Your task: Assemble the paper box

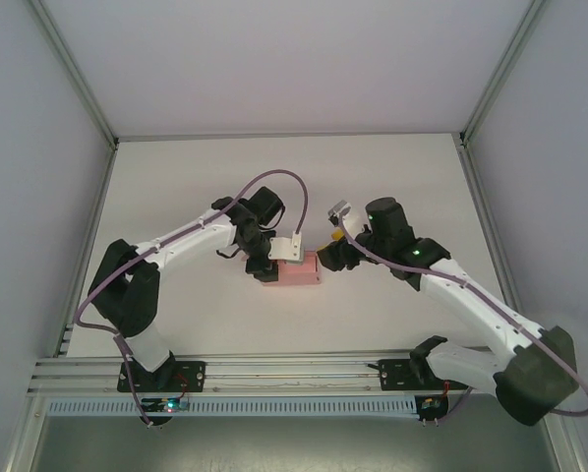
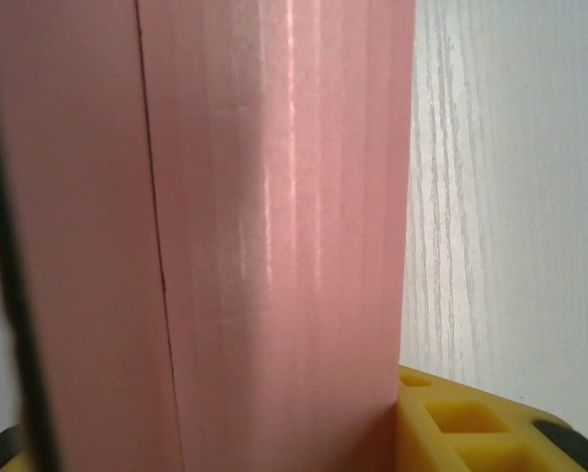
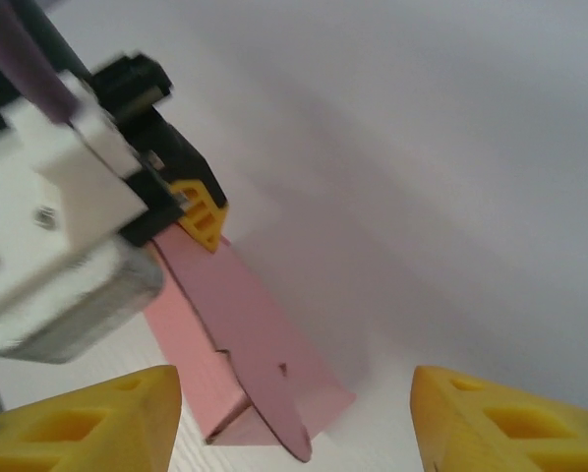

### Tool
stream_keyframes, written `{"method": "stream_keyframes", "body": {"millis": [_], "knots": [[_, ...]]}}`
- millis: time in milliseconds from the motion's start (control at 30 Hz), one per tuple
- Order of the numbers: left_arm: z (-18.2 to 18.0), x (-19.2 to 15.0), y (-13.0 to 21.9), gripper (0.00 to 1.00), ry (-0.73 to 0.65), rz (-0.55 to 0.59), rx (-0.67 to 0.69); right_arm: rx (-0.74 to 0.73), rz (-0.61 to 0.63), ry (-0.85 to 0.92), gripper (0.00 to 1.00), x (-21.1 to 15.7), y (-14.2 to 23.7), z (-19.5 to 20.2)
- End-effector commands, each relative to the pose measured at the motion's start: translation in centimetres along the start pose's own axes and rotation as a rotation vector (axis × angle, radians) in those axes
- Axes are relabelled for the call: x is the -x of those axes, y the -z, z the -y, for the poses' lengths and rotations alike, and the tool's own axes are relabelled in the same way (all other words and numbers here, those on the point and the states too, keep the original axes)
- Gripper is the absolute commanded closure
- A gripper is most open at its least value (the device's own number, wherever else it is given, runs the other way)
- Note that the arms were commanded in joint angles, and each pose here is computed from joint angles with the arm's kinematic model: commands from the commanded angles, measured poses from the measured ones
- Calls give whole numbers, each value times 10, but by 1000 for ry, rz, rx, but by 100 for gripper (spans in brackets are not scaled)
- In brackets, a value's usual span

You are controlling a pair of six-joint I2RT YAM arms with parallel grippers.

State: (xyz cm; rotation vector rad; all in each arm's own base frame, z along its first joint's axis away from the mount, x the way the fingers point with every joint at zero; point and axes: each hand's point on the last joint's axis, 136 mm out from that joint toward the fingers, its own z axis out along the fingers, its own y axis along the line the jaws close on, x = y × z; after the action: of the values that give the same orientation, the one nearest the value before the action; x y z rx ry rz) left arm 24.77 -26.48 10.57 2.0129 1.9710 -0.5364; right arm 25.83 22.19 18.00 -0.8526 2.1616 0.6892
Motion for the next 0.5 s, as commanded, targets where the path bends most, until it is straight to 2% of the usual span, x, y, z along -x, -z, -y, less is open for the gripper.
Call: {"method": "stream_keyframes", "body": {"millis": [0, 167, 300, 467], "knots": [[9, 0, 2, 56, -11, -4, -63, 4, -73, 38, 42, -14, -14, 3], [8, -2, 0, 56, -2, -20, -71, 30, -138, 35, 60, -22, -24, 3], [6, -2, -1, 55, -2, -33, -68, 59, -151, 31, 63, -23, -30, -1], [5, -4, -3, 55, -2, -81, -77, 24, -142, 54, 61, -14, -27, 2]]}}
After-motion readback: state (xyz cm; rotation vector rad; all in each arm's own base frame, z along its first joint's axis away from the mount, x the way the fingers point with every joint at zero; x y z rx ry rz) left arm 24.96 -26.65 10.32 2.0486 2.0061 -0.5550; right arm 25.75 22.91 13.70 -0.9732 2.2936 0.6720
